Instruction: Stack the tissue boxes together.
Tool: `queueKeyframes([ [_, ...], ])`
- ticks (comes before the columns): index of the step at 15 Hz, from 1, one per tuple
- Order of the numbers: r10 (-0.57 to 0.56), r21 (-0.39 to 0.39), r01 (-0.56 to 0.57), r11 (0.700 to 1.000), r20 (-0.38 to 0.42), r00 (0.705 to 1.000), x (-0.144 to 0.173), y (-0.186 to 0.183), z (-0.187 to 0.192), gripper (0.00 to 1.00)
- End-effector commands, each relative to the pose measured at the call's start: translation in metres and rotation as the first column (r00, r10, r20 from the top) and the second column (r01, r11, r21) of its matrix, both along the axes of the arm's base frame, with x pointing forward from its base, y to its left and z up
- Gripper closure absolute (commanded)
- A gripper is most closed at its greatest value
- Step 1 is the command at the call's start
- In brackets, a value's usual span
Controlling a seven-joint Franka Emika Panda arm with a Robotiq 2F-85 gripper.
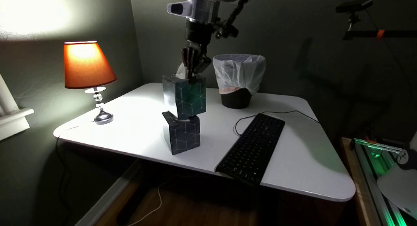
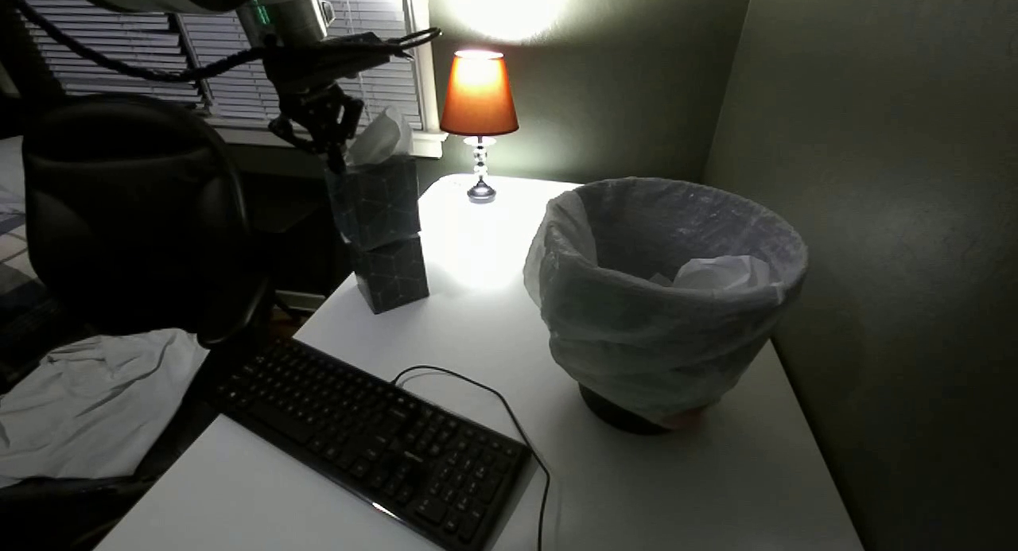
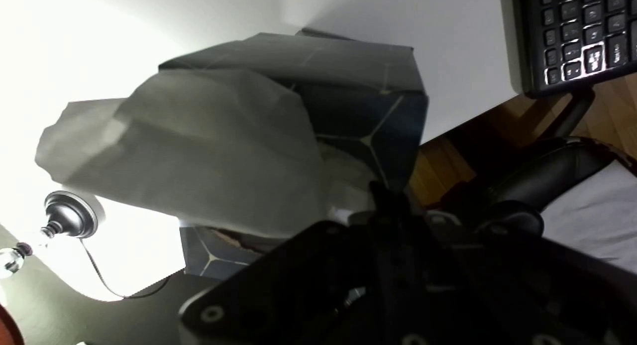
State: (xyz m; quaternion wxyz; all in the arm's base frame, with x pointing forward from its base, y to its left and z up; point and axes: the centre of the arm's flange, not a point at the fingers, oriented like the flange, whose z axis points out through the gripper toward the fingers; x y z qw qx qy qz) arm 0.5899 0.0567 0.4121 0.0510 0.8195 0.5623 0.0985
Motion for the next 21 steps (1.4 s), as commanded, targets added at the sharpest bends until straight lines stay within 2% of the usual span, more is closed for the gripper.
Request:
queueKeyframes([
  [1, 0.011, 0.021, -0.012, 1.0, 0.007, 1.0, 0.01, -0.002, -0.005, 0.98],
  [10, 0.008, 0.025, -0.008, 1.0, -0.003, 1.0, 0.027, 0.002, -0.013, 0.98],
  [11, 0.008, 0.021, -0.008, 1.0, -0.004, 1.0, 0.027, 0.002, -0.015, 0.69],
  [12, 0.006, 0.023, -0.006, 1.0, -0.013, 1.0, 0.028, 0.003, -0.015, 0.68],
  [13, 0.007, 0.023, -0.006, 1.0, -0.016, 1.0, 0.028, 0.003, -0.015, 0.63],
  [21, 0.012, 0.005, -0.012, 1.0, 0.025, 1.0, 0.007, 0.013, 0.006, 0.04],
])
